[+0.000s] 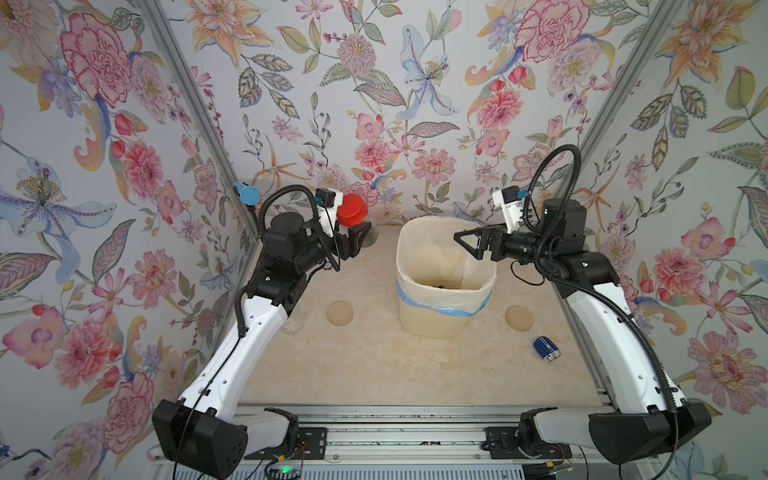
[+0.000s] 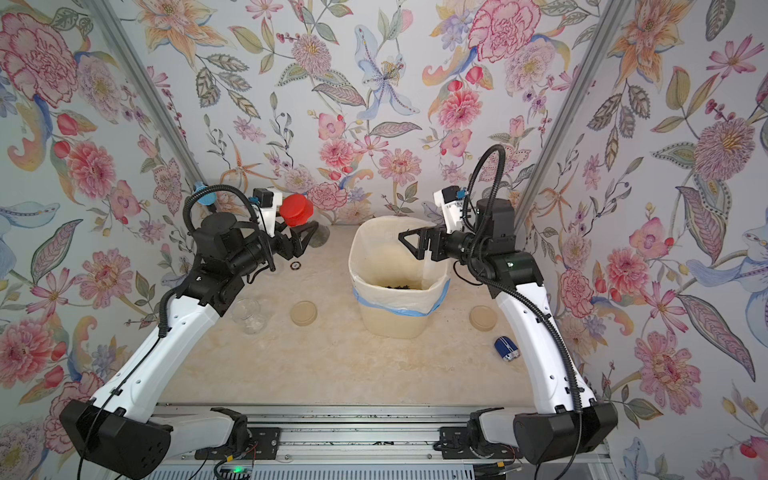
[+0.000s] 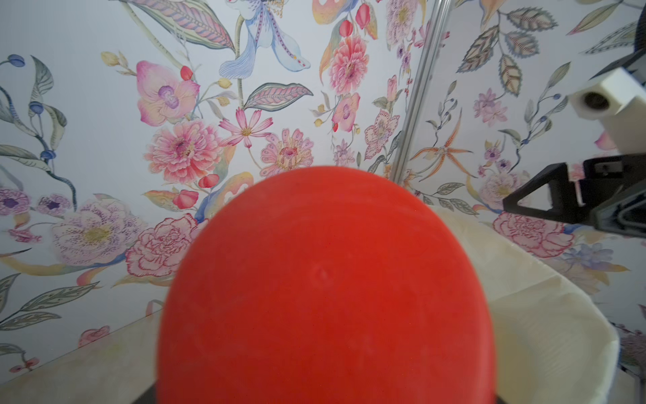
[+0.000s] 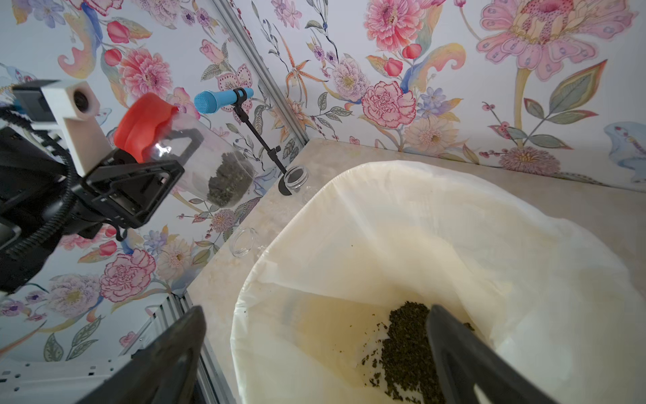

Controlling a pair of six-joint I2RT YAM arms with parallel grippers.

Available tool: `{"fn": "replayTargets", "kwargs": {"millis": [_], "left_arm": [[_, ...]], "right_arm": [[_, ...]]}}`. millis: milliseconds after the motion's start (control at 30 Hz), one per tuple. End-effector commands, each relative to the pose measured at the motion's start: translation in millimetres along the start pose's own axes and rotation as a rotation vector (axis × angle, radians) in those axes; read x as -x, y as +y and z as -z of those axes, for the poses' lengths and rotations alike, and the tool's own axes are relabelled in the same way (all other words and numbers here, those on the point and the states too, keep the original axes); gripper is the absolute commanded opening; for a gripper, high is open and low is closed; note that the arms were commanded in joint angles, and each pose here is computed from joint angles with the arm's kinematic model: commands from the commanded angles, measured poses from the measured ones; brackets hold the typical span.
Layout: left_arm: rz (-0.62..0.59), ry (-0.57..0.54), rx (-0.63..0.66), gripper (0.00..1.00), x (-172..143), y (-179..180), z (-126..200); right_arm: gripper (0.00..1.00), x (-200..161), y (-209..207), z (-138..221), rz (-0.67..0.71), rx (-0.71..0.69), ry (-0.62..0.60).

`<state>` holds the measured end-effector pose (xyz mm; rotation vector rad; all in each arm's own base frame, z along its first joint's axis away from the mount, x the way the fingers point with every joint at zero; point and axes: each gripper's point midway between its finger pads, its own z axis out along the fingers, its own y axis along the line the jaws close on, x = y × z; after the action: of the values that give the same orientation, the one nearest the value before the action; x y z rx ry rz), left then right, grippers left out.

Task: Empty moldy tea leaves from jars
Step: Pick up the jar from the center of the board.

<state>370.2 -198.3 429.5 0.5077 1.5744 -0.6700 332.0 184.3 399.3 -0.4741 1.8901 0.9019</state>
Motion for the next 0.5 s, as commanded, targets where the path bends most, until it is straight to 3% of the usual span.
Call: {"fn": "replayTargets", "kwargs": {"millis": [0,233,367,467], "left_arm": [[0.109,-0.050,-0.196,0.61,32,-47,7],[0.268,-0.023,-0.423,0.60,36,-105,-23],[0.300,-0.021,-0.490,0.61,44,-132,-39],[0.324,-0.009,-0.525,0.61,46,-150,-50]], "right_arm": [[1.00,11,8,13,0.209,-0.033,-0.170],[1.00,-4,27,21,0.219,0.054,-0.175],[1.00,-8,42,30,0.336,0.030,-0.255],[1.00,-13,45,30,0.383,0.006,-0.220]]}}
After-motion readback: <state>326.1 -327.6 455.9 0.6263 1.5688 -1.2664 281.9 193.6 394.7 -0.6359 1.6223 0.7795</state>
